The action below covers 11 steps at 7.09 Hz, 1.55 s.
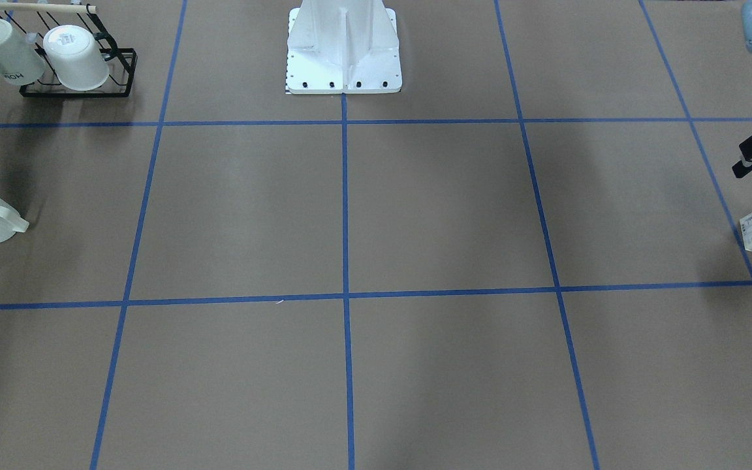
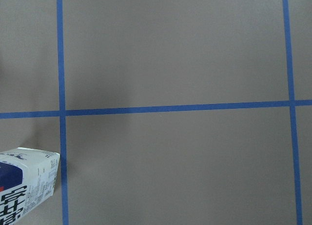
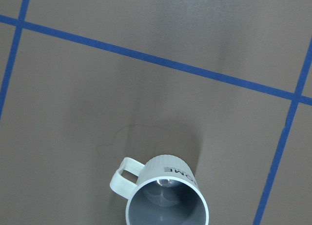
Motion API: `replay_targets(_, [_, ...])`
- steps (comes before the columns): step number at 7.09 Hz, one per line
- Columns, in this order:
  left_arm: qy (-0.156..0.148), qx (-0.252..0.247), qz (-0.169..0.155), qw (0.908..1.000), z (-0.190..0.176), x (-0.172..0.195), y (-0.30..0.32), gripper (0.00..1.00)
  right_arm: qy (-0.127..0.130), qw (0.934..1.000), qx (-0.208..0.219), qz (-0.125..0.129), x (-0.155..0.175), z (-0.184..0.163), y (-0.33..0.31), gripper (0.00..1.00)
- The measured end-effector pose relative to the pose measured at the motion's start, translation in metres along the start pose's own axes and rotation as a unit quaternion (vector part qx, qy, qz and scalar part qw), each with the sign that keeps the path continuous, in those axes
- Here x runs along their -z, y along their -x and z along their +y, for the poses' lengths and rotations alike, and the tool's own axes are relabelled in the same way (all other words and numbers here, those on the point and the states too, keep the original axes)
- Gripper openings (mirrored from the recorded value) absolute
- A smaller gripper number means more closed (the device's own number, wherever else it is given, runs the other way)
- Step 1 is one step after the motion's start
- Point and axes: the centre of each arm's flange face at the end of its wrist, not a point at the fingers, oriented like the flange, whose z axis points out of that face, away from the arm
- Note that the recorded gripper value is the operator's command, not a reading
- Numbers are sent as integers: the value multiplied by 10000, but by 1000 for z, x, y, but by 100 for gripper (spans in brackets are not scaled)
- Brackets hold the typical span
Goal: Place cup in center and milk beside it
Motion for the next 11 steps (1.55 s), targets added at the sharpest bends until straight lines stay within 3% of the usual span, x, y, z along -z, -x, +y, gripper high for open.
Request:
replay_targets(2, [3, 2, 13, 10000, 0, 0, 0, 98, 98, 9998, 6, 191, -11, 3, -4, 100])
replay_targets(4, [7, 1, 19, 10000, 0, 0, 0, 98, 68, 9997, 80, 202, -32, 8, -20, 98])
replay_targets(7, [4, 5, 21, 10000, 0, 0, 0, 98, -302, 9995, -30, -104, -63, 8, -40, 94])
replay_targets(9, [1, 2, 24, 10000, 0, 0, -1, 98, -191, 9995, -56, -232, -77, 14, -34, 93])
replay_targets(10, [-1, -1, 27, 10000, 0, 0, -1, 98, -124, 9997, -29, -206, -85, 16, -32, 78])
replay_targets(11, [0, -1, 29, 10000, 0, 0, -1, 98, -71, 9998, -9, -190, -90, 18, -30, 47])
